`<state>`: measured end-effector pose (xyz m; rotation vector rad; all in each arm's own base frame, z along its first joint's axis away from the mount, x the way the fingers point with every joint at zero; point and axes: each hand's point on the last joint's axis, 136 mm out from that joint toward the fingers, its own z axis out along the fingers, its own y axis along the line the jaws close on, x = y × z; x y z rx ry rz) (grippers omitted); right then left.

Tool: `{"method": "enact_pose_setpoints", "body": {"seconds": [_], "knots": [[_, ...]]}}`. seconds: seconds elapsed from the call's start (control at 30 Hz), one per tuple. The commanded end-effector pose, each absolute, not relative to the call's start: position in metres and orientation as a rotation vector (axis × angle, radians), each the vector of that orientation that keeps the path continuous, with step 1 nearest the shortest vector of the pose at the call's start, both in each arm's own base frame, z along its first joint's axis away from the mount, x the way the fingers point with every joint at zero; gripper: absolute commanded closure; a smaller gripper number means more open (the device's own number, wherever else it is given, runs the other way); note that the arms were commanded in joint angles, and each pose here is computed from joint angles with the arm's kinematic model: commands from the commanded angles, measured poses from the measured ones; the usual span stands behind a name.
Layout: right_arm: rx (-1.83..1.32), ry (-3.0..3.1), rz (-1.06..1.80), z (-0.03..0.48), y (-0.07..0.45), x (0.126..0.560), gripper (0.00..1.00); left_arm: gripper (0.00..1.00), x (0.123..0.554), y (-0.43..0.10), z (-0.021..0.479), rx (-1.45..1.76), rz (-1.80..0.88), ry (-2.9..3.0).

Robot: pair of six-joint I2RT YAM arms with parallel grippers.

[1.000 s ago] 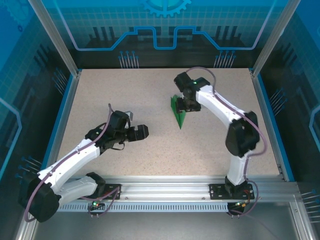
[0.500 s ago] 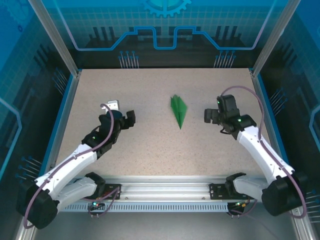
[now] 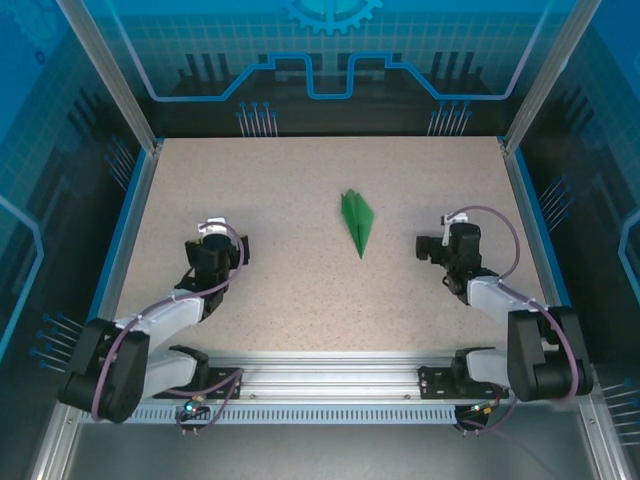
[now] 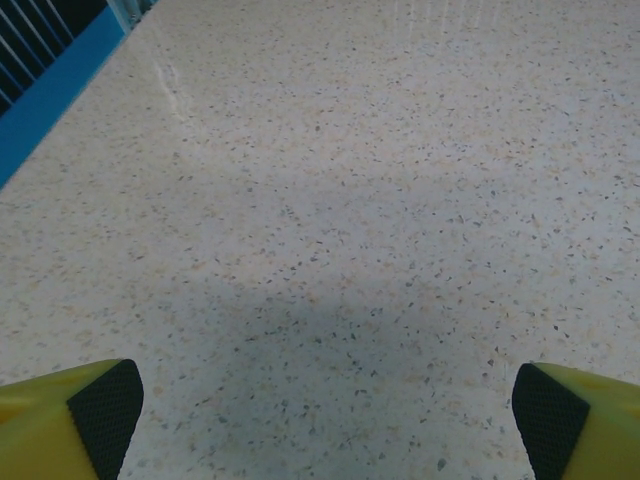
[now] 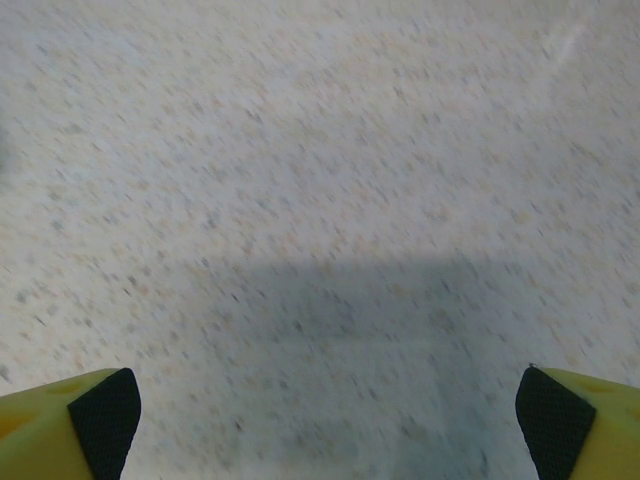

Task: Fold a paper plane with a square sheet of paper (fold left side to right side)
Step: Reset both arms

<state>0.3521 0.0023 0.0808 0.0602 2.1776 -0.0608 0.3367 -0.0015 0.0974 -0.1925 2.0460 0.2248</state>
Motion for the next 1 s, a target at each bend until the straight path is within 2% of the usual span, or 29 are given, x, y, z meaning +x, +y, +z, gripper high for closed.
{"method": "enact_pose_setpoints", "body": {"seconds": [0.0,0.37,0.8,0.97], "knots": [[-0.029,1.967,0.003,0.119,0.016,0.377,0.00,0.01,0.358,-0.020,0.121,-0.096,0.077,1.912],[-0.193,1.947,0.022,0.095,0.036,0.392,0.00,0.01,0.368,-0.038,0.122,0.091,-0.043,1.865],[-0.172,1.971,0.058,0.093,0.032,0.396,0.00,0.01,0.385,-0.028,0.093,0.060,-0.114,1.918],[-0.176,1.970,0.045,0.093,0.033,0.396,0.00,0.01,0.394,0.001,0.089,-0.113,-0.087,1.967]]}}
